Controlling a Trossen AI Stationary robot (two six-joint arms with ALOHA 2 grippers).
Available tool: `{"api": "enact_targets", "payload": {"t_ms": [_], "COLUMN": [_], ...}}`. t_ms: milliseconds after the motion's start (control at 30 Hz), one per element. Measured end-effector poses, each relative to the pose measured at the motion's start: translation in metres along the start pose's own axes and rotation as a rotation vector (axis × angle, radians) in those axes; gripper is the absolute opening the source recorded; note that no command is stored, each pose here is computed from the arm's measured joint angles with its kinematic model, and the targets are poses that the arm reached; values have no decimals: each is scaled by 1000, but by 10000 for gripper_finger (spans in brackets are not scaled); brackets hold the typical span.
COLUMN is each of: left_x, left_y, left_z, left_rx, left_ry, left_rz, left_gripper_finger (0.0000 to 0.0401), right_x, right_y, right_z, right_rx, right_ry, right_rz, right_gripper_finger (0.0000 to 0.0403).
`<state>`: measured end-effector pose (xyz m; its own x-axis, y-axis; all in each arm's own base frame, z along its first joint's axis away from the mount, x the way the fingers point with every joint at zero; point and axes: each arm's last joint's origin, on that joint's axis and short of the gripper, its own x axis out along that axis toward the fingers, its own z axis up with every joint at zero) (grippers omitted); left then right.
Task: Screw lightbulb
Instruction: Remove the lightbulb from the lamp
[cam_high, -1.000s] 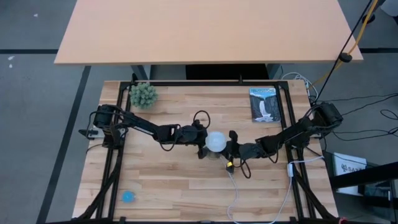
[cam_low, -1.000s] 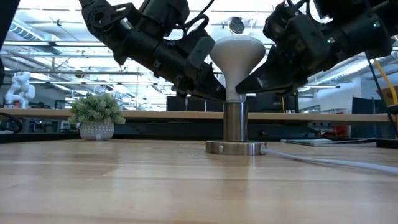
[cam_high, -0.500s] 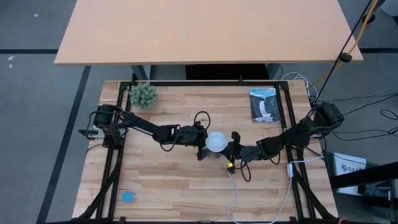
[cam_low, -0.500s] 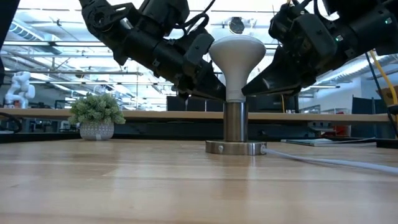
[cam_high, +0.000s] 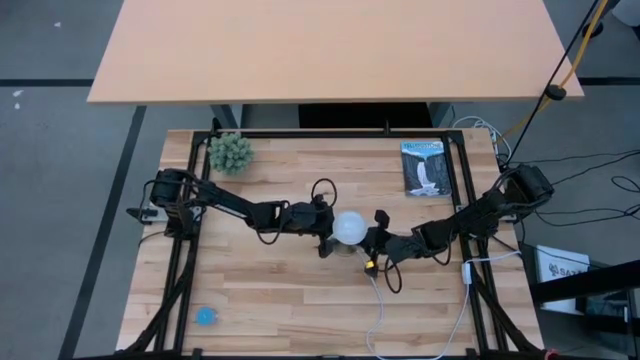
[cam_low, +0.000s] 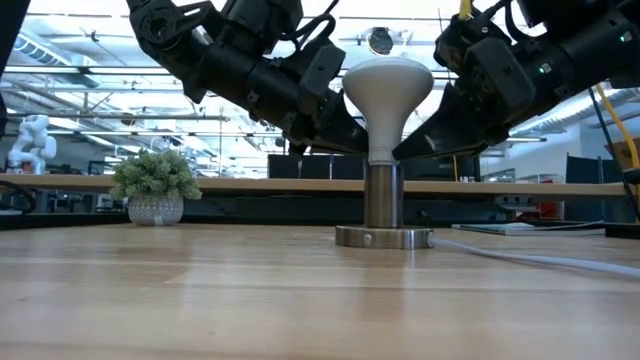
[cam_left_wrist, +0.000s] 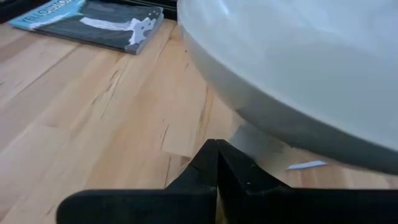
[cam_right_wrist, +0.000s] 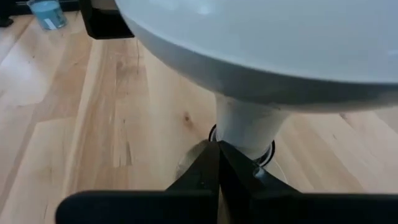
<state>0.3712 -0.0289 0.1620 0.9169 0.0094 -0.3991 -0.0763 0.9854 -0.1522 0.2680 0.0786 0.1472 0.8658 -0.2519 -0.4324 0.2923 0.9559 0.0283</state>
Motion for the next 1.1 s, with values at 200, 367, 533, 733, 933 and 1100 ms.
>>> {"api": "enact_targets", "payload": {"t_ms": [200,367,533,733,933,1100], "left_x": [-1,-1,-2,-3,-6,-6], "left_y": [-6,-10,-12,-20,-42,-43], "left_z": [-2,-4,-5,-7,-15,-16], "left_rx": [-37,-68,-112,-152,-104,-82], "left_ry": [15,34,49,84,123,109], "left_rz": [-36,-50,-65,-156,-256,-206], "left_gripper_finger": [0,0,0,0,0,0], "right_x": [0,0,0,1,3,0], "right_y": [-1,-2,-3,-8,-16,-15], "right_z": [-1,-3,-4,-4,-7,-7], "right_rx": [-9,-12,-6,-8,27,24], "right_ry": [2,12,19,-7,8,30], "right_rz": [-39,-55,-76,-176,-257,-232], "right_gripper_finger": [0,0,0,0,0,0]}}
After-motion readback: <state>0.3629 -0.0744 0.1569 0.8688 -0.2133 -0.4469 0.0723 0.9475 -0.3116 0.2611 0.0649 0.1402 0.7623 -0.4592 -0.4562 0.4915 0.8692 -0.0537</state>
